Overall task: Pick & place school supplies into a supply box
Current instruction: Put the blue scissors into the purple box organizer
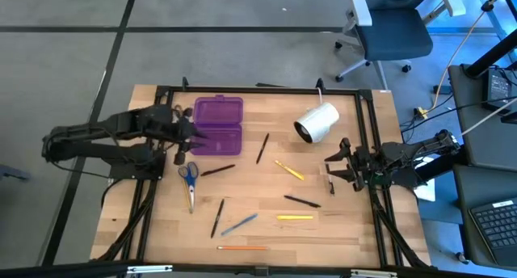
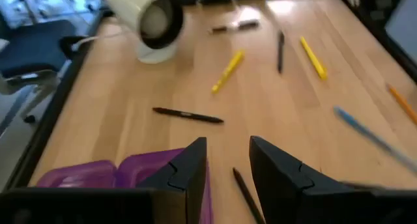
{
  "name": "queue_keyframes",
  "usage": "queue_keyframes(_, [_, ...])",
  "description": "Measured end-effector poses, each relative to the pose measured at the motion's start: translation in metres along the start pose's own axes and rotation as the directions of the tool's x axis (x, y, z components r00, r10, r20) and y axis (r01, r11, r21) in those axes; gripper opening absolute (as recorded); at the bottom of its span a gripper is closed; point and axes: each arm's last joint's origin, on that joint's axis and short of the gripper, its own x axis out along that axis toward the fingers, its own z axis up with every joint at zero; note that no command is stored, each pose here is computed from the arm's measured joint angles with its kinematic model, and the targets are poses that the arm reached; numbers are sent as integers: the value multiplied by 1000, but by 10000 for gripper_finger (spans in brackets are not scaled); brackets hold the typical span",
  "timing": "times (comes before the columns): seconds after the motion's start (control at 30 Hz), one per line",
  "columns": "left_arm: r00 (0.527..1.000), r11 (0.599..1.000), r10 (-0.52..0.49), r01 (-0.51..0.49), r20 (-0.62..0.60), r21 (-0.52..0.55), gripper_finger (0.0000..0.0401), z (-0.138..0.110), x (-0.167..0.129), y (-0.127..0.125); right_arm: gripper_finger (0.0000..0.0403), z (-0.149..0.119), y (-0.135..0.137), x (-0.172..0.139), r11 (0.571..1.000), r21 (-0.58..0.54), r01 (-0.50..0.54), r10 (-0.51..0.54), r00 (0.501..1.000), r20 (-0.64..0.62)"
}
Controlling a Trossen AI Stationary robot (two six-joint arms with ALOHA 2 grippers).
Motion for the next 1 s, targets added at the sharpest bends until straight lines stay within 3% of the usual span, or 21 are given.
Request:
queue_keyframes(0.07, [1000,1000,-22,22,-16,4,111,6,6,-1,225,0,0,0,1000,14,0,0,1000,0])
queue_keyframes(0.33, [996,984,-65,54,-58,-171,112,11,19,-6,225,0,0,0,999,32,0,0,1000,0])
queue_keyframes(0.53, [996,985,-64,55,-55,-163,112,11,18,-6,225,0,0,0,1000,31,0,0,1000,1])
queue_keyframes(0.77, [997,996,-64,60,-53,-67,115,11,18,-6,225,0,-1,0,999,29,21,-21,1000,6])
queue_keyframes(1.0, [997,996,-70,67,-45,-62,171,12,18,-6,225,0,-1,0,999,27,23,-23,1000,7])
